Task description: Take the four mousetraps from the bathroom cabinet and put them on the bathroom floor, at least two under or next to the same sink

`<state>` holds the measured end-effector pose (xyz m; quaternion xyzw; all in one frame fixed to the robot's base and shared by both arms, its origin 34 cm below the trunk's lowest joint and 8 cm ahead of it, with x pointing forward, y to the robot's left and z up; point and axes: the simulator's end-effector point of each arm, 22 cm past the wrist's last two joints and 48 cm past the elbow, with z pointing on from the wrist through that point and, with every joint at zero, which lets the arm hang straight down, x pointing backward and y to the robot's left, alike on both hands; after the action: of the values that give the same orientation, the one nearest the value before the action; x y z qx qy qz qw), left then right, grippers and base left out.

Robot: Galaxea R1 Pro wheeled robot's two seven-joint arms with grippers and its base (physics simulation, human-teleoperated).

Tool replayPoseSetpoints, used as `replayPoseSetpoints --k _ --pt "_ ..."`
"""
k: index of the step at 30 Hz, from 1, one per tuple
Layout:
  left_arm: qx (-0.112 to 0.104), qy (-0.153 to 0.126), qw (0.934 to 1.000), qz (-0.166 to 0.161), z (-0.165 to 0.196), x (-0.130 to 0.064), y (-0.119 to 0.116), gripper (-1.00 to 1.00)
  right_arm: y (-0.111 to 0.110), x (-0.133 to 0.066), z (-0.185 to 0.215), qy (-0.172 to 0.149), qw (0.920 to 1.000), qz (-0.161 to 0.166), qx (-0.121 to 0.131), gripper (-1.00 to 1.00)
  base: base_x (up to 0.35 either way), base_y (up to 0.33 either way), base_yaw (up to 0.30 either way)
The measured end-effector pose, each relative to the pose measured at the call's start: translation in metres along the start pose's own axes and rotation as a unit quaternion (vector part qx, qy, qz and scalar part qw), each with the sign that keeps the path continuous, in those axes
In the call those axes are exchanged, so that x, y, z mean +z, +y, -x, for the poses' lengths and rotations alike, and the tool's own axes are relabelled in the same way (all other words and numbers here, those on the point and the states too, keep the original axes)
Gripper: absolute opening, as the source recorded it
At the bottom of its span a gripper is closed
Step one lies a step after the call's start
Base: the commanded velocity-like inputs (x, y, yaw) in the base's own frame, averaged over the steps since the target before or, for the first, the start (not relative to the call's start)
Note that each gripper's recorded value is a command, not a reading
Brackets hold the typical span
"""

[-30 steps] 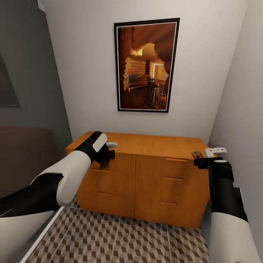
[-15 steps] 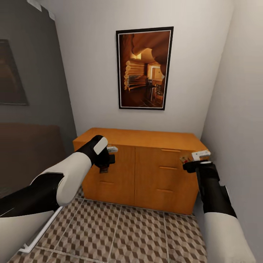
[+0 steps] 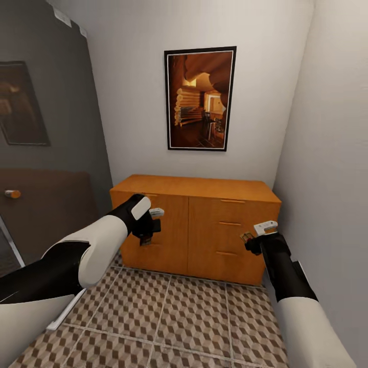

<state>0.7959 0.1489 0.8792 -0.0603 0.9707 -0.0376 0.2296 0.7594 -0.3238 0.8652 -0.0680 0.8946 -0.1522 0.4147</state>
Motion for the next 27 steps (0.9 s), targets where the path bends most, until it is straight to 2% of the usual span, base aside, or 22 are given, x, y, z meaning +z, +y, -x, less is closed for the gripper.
replayPoseSetpoints --k 8,14,21,27 --pt "-0.012 -0.012 0.9998 -0.001 0.001 0.007 0.002 -1.0 0.001 -0.001 0.0 0.002 1.0 -0.001 -0.001 -1.0 -0.046 0.018 0.0" --pt "-0.012 -0.01 0.9999 0.0 -0.002 0.009 0.002 -1.0 0.0 -0.001 0.0 0.002 1.0 -0.002 -0.001 -1.0 -0.028 0.244 0.0" --pt "0.001 -0.01 0.9998 0.018 -0.003 0.011 0.01 -1.0 0.001 -0.001 0.001 0.0 1.0 -0.002 -0.003 -1.0 -0.086 0.298 0.0" --pt "0.008 -0.013 0.9996 0.025 -0.002 0.011 0.013 -1.0 0.0 -0.002 0.003 -0.004 1.0 -0.005 -0.005 -1.0 -0.052 0.109 0.0"
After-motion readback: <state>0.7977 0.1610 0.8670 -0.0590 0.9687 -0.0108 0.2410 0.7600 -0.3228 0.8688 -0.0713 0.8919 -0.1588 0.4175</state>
